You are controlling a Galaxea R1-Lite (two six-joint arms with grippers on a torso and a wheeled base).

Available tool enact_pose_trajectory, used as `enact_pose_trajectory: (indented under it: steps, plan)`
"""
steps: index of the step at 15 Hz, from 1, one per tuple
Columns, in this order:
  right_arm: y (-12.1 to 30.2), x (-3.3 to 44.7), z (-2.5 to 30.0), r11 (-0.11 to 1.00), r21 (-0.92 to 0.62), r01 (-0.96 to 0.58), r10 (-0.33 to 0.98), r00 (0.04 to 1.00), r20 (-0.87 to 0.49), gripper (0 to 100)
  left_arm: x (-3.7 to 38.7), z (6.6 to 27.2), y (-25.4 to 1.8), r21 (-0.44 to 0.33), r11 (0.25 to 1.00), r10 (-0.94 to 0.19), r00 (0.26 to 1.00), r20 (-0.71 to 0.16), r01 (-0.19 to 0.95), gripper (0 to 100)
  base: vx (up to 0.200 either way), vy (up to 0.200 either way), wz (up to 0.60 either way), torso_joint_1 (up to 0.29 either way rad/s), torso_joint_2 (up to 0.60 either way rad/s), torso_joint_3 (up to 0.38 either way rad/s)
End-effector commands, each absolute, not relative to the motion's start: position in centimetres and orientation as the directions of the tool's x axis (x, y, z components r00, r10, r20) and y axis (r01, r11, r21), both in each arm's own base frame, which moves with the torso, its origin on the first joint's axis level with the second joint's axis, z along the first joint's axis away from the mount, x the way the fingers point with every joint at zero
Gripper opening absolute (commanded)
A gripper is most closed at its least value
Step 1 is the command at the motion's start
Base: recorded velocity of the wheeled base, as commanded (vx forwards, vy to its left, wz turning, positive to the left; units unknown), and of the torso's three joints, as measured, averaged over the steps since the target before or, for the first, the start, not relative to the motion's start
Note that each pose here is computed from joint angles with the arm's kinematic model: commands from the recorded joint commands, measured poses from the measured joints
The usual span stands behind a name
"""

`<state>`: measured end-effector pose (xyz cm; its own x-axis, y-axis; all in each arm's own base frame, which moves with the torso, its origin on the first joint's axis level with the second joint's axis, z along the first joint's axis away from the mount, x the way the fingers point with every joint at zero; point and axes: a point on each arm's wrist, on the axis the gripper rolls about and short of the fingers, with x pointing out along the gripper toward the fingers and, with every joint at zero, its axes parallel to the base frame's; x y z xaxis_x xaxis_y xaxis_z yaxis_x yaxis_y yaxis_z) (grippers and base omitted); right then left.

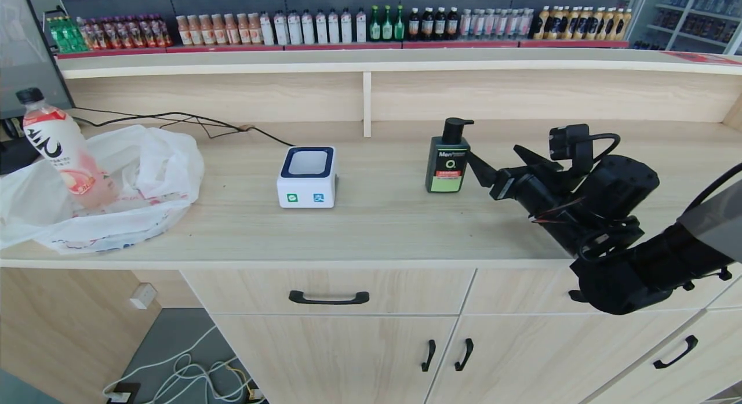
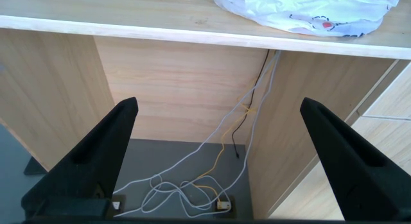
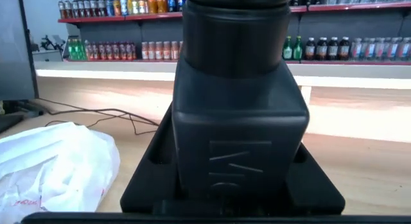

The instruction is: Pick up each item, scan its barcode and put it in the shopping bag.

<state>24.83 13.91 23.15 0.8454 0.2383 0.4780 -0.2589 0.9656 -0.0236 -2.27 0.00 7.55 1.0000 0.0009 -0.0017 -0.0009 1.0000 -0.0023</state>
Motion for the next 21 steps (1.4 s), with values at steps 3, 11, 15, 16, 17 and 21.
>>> enact_pose_trajectory:
  steps: [3,11,15,16,17,21]
  plan:
    - [13.8,24.6,22.7,0.956,0.028,-0.293,0.247,0.851,0.463,0,-2.3,7.6,0.0,-0.003,1.0,0.002,1.0,-0.002,-0.002,100,0.0,0.0,0.0,0.0,0.0,0.0]
    - [14.0,25.0,22.1,0.931,0.063,-0.36,0.296,0.843,0.449,0,-2.3,7.6,0.0,-0.003,1.0,0.002,1.0,-0.002,-0.002,100,0.0,0.0,0.0,0.0,0.0,0.0]
    - [13.8,25.3,21.9,0.935,0.065,-0.349,0.287,0.85,0.441,0,-2.3,7.6,0.0,-0.006,1.0,0.002,1.0,-0.002,-0.002,100,0.0,0.05,0.0,0.001,0.0,0.002]
    - [13.8,25.4,21.8,0.935,0.065,-0.348,0.286,0.851,0.439,0,-2.3,7.6,0.0,-0.006,1.0,0.002,1.0,-0.002,-0.002,100,0.0,0.2,0.0,0.002,0.0,0.002]
    - [13.7,25.6,21.7,0.938,0.064,-0.341,0.281,0.855,0.437,0,-2.3,7.6,0.0,-0.006,1.0,0.002,1.0,-0.002,-0.002,100,0.0,0.2,0.0,-0.002,0.0,0.002]
    - [13.8,25.8,21.8,0.938,0.066,-0.34,0.278,0.853,0.442,0,-2.3,7.6,0.0,-0.005,1.0,0.002,1.0,-0.002,-0.002,100,0.0,0.2,0.0,0.0,0.0,0.0]
